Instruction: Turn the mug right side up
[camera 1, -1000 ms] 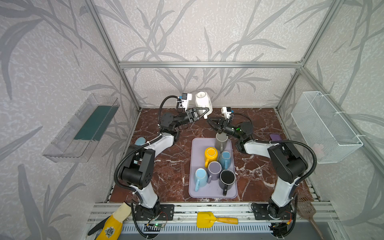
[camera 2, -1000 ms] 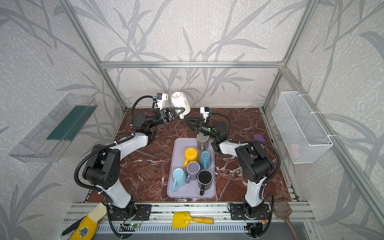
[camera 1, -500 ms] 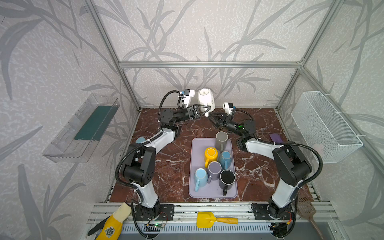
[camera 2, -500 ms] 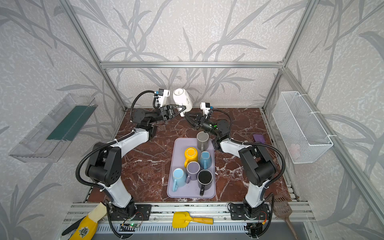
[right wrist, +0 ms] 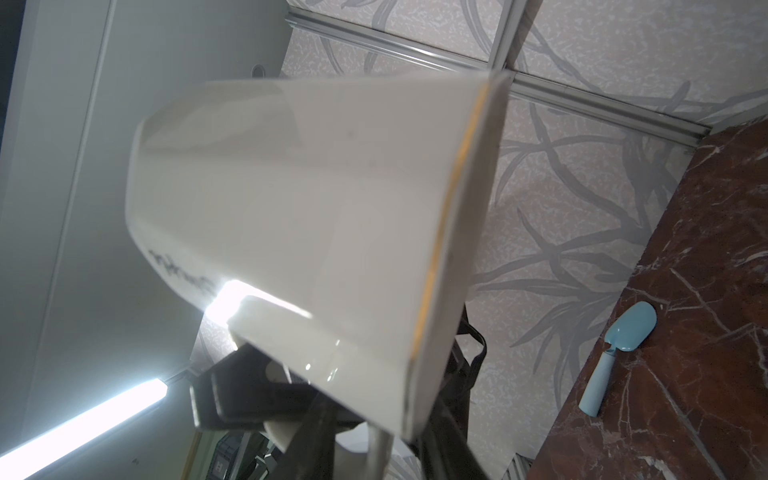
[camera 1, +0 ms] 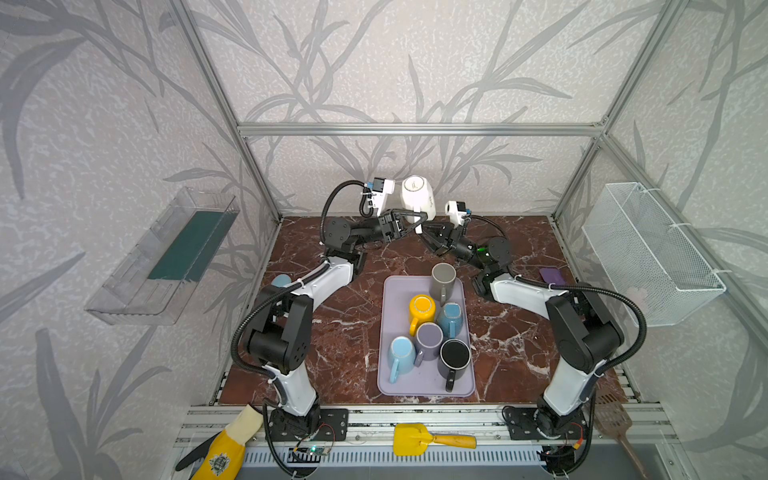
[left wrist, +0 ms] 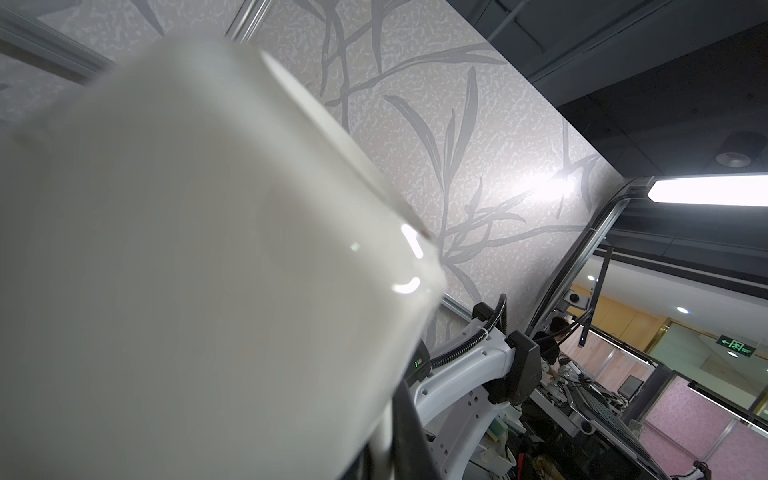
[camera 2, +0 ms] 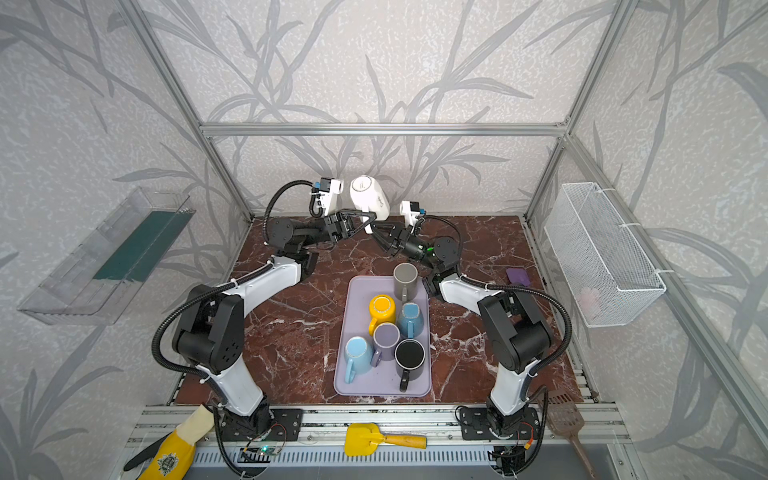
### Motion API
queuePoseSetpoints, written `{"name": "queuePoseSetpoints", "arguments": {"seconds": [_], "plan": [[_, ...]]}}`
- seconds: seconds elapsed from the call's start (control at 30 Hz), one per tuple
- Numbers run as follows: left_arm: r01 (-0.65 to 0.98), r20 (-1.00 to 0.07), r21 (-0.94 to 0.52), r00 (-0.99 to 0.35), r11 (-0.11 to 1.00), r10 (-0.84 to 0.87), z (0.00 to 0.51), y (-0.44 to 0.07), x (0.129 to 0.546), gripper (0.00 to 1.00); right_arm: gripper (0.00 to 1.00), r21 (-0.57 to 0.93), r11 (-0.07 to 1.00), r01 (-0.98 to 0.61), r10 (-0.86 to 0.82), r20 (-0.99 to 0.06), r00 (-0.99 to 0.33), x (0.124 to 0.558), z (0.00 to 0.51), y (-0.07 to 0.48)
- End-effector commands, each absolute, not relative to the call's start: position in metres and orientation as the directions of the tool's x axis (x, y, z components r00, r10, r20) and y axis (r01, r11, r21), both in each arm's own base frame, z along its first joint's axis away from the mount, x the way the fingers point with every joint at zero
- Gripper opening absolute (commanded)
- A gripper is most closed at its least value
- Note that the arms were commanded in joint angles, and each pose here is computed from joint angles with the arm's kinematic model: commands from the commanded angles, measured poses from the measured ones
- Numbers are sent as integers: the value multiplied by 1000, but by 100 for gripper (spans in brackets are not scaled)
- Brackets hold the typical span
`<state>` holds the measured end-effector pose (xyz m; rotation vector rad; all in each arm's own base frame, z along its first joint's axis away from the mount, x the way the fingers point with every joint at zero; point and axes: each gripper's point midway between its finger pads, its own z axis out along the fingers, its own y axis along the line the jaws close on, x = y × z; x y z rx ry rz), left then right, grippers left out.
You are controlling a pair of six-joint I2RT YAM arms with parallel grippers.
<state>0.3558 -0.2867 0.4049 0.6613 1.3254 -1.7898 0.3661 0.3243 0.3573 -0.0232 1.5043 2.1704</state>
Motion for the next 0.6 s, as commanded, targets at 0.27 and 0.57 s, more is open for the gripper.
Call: {"name": "queuePoseSetpoints", "arguments": {"seconds": [0.27,0.57], "plan": [[894,-834,-413,-448,-176,-320,433,-287,331,0,3,800,-306,-516,399,-384,-833,345,394,322],[854,-813,-483,-520,-194,-264,415,-289,335,11,0,819,-261,-510,365,-406,-838,349,377,330]]}}
